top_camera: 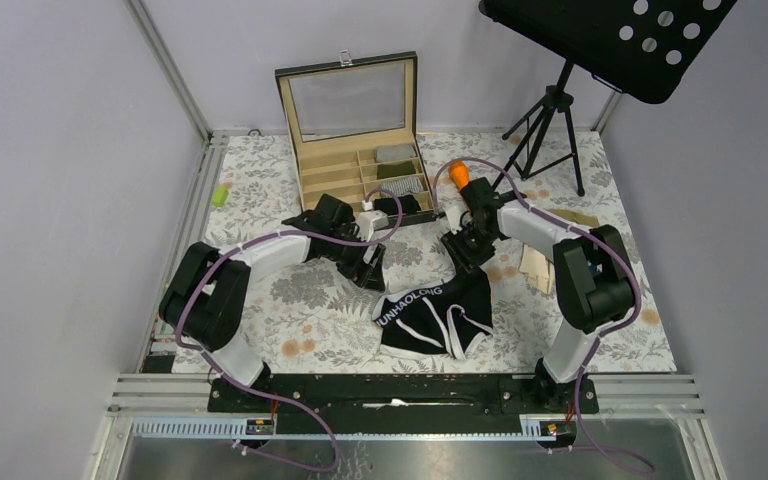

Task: Roll the underwear
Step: Place the underwear at the center of the board, then flatten out the underwear at the center of the board.

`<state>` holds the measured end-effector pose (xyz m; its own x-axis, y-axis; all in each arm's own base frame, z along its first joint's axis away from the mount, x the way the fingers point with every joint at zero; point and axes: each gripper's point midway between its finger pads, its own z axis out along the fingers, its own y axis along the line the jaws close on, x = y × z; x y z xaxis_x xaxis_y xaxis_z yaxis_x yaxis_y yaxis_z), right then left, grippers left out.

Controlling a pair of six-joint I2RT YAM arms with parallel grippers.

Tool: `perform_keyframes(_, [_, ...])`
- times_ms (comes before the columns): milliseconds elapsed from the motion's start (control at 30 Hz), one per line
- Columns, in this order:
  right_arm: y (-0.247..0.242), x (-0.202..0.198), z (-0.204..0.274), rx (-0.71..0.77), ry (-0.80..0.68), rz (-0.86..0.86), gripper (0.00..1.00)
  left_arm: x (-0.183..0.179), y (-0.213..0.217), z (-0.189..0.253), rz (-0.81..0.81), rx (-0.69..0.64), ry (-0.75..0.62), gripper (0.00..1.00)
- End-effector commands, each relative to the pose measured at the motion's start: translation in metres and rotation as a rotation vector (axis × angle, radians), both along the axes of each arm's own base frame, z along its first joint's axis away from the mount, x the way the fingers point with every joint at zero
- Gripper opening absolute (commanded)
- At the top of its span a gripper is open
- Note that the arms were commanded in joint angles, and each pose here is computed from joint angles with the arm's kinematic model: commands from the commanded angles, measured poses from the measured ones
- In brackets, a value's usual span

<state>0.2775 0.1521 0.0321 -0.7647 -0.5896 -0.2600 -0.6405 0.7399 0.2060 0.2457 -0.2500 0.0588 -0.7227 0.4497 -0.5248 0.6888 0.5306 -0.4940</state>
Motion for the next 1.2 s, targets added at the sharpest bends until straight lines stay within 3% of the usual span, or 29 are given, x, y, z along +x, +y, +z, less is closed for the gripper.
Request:
perform_keyframes(0, [0.010,0.006,0.005,-0.011,-0.053,0.054,0.47,0.003,-0.014,0.012,-0.022,-0.067,0.002,0.79])
perform_keyframes(267, [0.013,0.010,-0.006,-0.055,-0.059,0.077,0.48,0.003,-0.016,0.009,-0.018,-0.065,0.015,0.79])
perform_keyframes(467, [0.007,0.009,-0.013,-0.105,-0.050,0.058,0.37,0.004,-0.020,0.007,-0.019,-0.067,0.019,0.79])
perform_keyframes(567, [0.006,0.004,-0.013,-0.107,-0.046,0.065,0.27,0.004,-0.022,0.005,-0.022,-0.065,0.019,0.79])
perform_keyframes(700, [0.010,0.006,0.001,-0.088,-0.068,0.062,0.01,0.005,-0.022,0.006,-0.020,-0.063,0.013,0.79])
perform_keyframes(733, [0.012,0.007,0.009,-0.076,-0.080,0.062,0.00,0.006,-0.022,0.006,-0.020,-0.062,0.008,0.79])
perform_keyframes(900, [0.023,0.007,0.067,0.025,-0.165,0.072,0.00,0.008,-0.021,0.013,-0.019,-0.060,-0.015,0.79])
perform_keyframes(1167, [0.034,-0.031,0.131,0.232,-0.282,0.201,0.00,0.014,-0.022,0.023,-0.074,-0.056,-0.066,0.79])
